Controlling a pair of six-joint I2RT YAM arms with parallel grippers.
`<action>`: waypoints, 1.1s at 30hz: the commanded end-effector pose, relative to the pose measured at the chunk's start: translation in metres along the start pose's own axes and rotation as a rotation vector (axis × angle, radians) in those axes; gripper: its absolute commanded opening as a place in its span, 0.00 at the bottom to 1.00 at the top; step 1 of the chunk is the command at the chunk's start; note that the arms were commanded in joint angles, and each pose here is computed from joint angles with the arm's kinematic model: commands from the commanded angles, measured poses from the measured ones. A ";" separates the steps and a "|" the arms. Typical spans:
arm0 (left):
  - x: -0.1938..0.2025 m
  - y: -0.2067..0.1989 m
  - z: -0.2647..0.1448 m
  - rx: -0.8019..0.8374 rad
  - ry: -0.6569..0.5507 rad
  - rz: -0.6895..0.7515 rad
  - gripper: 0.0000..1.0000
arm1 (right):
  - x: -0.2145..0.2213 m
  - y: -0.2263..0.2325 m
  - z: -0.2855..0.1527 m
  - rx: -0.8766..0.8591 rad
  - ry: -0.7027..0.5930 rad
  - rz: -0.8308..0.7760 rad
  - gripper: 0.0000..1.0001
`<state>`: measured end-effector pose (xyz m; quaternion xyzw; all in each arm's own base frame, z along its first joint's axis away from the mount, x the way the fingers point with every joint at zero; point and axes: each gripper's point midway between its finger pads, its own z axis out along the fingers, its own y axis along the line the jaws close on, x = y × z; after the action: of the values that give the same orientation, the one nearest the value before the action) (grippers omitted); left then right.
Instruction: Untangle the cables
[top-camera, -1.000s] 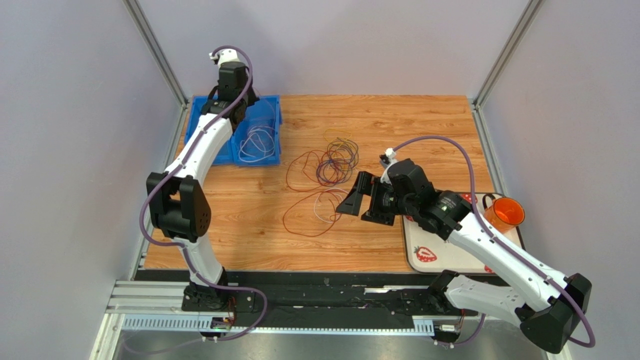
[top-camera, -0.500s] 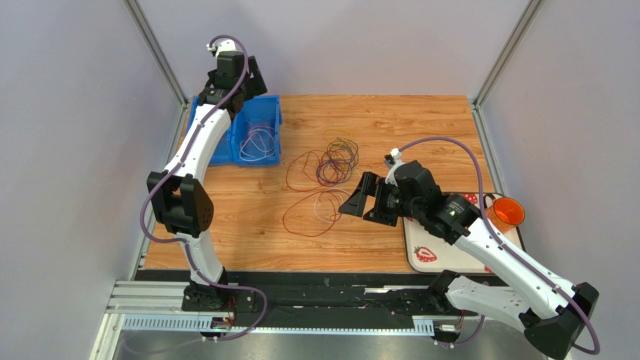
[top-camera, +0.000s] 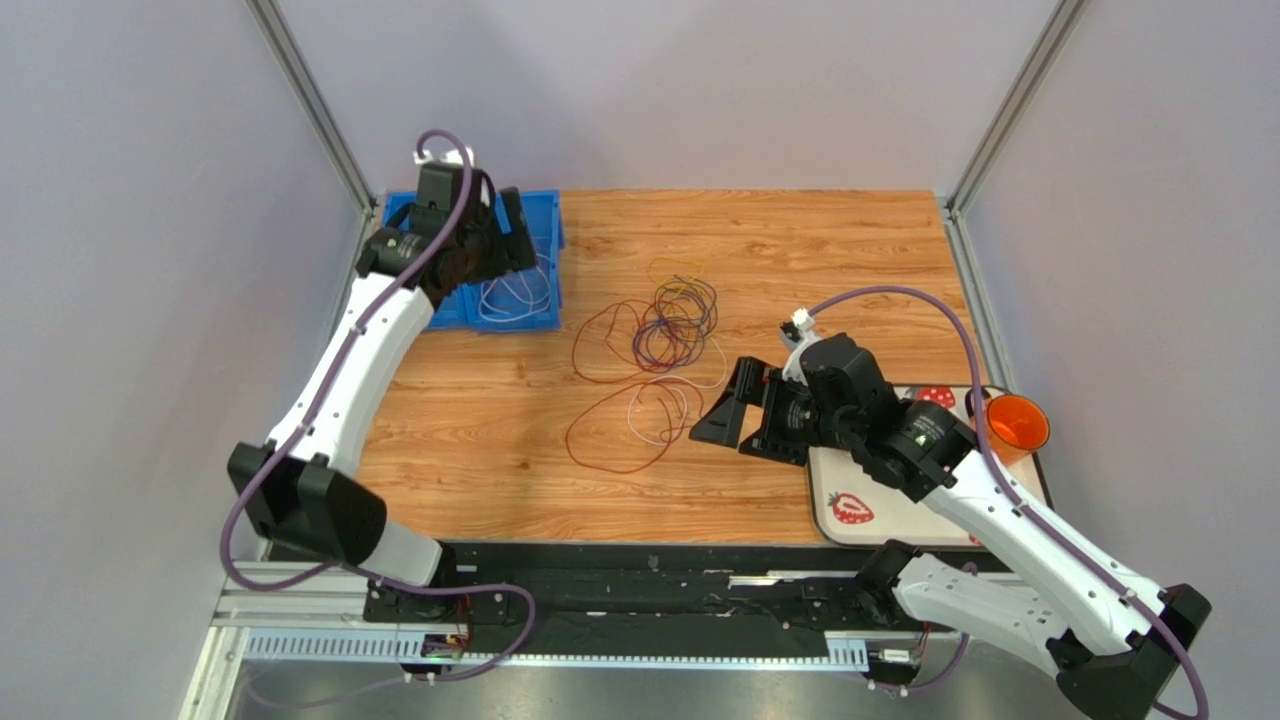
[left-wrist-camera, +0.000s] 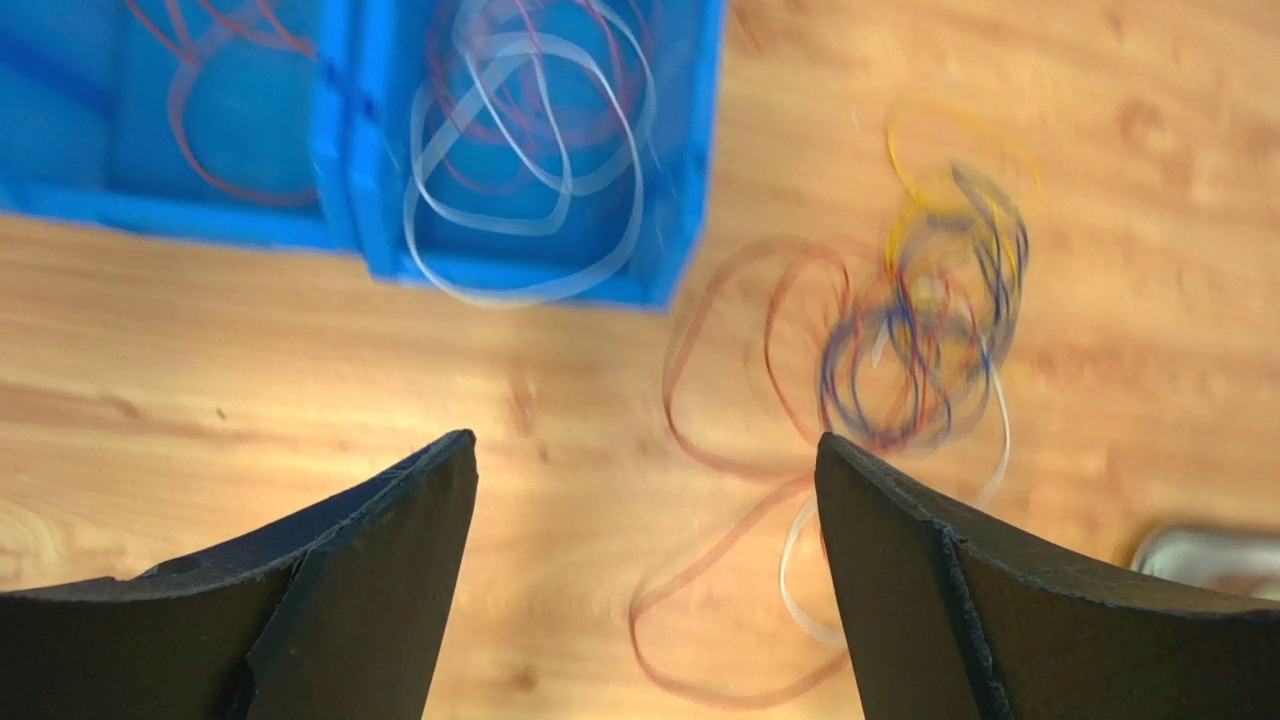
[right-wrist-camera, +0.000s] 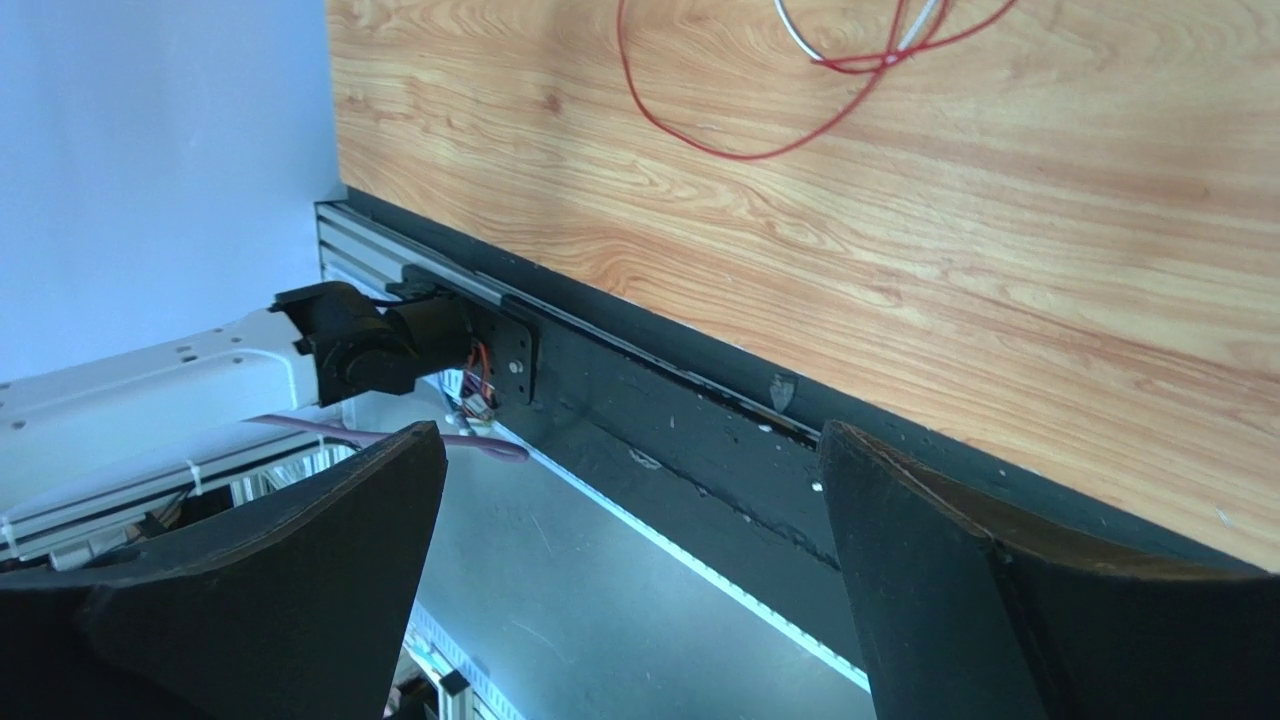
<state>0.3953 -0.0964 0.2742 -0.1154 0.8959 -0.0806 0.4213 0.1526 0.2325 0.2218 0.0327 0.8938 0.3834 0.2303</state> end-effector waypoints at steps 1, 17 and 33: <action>0.055 -0.006 -0.032 0.048 0.102 0.044 0.90 | 0.006 -0.010 -0.005 0.051 0.024 0.004 0.99; 0.157 0.012 -0.049 0.134 0.219 0.115 0.88 | -0.027 -0.062 0.021 0.285 -0.178 0.058 1.00; 0.184 -0.016 -0.027 0.114 0.226 0.142 0.82 | -0.051 -0.050 0.075 0.384 -0.070 -0.011 0.98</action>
<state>0.2511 -0.1546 0.1692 0.0010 0.9392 -0.1340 0.3161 0.2159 0.2259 0.1521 0.0946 0.9449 0.2102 0.2323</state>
